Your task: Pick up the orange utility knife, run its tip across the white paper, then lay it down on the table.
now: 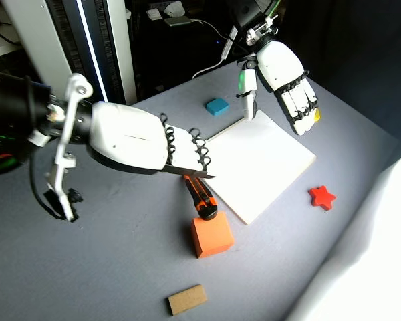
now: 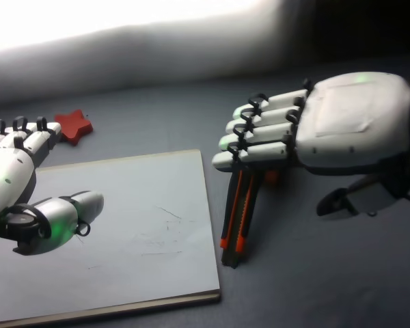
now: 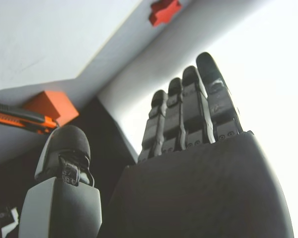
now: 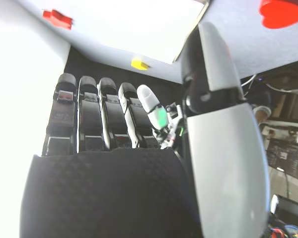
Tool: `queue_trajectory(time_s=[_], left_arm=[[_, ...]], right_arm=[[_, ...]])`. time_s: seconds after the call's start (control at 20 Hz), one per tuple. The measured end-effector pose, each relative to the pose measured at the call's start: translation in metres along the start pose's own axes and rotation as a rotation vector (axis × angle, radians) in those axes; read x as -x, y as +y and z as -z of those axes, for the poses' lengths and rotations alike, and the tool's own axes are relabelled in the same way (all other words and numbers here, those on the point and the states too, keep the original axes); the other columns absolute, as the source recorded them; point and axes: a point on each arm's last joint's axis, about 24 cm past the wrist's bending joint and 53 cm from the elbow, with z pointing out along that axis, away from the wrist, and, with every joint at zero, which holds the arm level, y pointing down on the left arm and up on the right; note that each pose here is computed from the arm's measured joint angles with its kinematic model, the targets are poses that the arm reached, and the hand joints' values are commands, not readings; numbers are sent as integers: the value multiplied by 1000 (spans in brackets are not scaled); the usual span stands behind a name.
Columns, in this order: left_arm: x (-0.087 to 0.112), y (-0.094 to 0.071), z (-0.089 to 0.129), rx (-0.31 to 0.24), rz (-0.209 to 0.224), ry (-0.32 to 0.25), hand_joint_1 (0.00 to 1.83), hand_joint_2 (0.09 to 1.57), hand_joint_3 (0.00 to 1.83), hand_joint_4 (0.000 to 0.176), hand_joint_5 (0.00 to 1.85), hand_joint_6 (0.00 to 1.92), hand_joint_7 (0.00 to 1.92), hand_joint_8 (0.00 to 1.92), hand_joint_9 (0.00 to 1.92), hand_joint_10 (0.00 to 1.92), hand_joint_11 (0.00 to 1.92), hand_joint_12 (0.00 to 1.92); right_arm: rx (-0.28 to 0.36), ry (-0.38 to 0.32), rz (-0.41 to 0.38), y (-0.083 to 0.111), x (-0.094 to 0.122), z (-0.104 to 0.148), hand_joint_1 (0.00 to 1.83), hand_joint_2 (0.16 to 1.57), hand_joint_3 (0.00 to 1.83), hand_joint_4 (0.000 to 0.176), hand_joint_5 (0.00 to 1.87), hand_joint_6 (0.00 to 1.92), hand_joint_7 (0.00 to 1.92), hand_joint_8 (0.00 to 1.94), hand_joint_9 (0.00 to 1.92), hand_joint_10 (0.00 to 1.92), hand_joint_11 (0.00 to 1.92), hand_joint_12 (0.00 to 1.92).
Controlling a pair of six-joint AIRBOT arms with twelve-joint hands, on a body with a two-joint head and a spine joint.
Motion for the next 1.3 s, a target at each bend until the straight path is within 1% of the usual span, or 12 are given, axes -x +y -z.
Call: queue_trajectory(time_s=[0.05,0.15,0.2,0.4,0.45,0.5,0.65,0.7,0.8,1.0,1.15,1.3], left_arm=[[-1,2,0,3,5,2,86,1278,3,9,7,1,62,1,94,2,0,478],[-6,5,3,12,13,17,73,1283,4,10,2,0,57,0,95,2,0,459],[-8,8,3,21,26,23,80,1280,2,4,23,6,69,3,113,8,0,517],[-7,11,4,26,25,16,113,1274,0,11,24,2,74,1,122,5,0,589],[-7,11,4,26,25,16,107,1273,0,11,24,2,77,2,125,5,0,585],[-7,10,4,26,25,16,110,1272,0,13,21,0,81,2,128,5,0,558],[-8,14,4,36,27,19,96,1274,0,9,16,0,81,1,123,1,0,579],[-8,15,4,44,32,20,110,1274,0,6,27,3,83,1,140,6,0,656],[-9,17,4,50,39,22,117,1277,1,7,24,0,85,1,151,7,0,709],[-17,13,4,42,47,40,147,1268,0,6,44,5,107,3,177,11,0,758],[-16,12,4,43,52,39,142,1271,0,3,52,5,96,0,170,5,0,750],[-18,11,4,39,53,40,168,1272,0,4,56,4,93,2,187,8,0,773]], right_arm=[[0,15,13,0,-3,-6,987,1108,18,0,0,0,0,0,0,0,0,0],[9,47,25,3,-7,-16,1001,1113,19,0,0,0,0,0,0,0,0,0],[14,70,37,4,-9,-24,1016,1108,17,0,0,0,0,0,0,0,0,0],[11,122,85,0,-18,-38,1023,1094,9,0,0,0,0,0,0,0,0,0],[12,132,103,-1,-20,-42,990,1105,14,0,0,0,0,0,0,0,0,0],[15,137,109,0,-21,-45,1032,1099,11,0,0,0,0,0,0,0,0,0],[17,147,133,-2,-21,-57,1032,1103,12,0,0,0,0,0,0,0,0,0],[13,153,148,-5,-22,-60,1034,1102,11,0,0,0,0,0,0,0,0,0],[-5,173,193,-13,-25,-67,1036,1111,15,0,0,0,0,0,0,0,0,0],[-35,193,194,-20,-28,-77,1045,1119,17,0,0,0,0,0,0,0,0,0],[-50,232,204,-27,-45,-84,1048,1121,18,0,0,0,0,0,0,0,0,0],[-60,229,188,-29,-50,-90,1064,1122,17,0,0,0,0,0,0,0,0,0]])
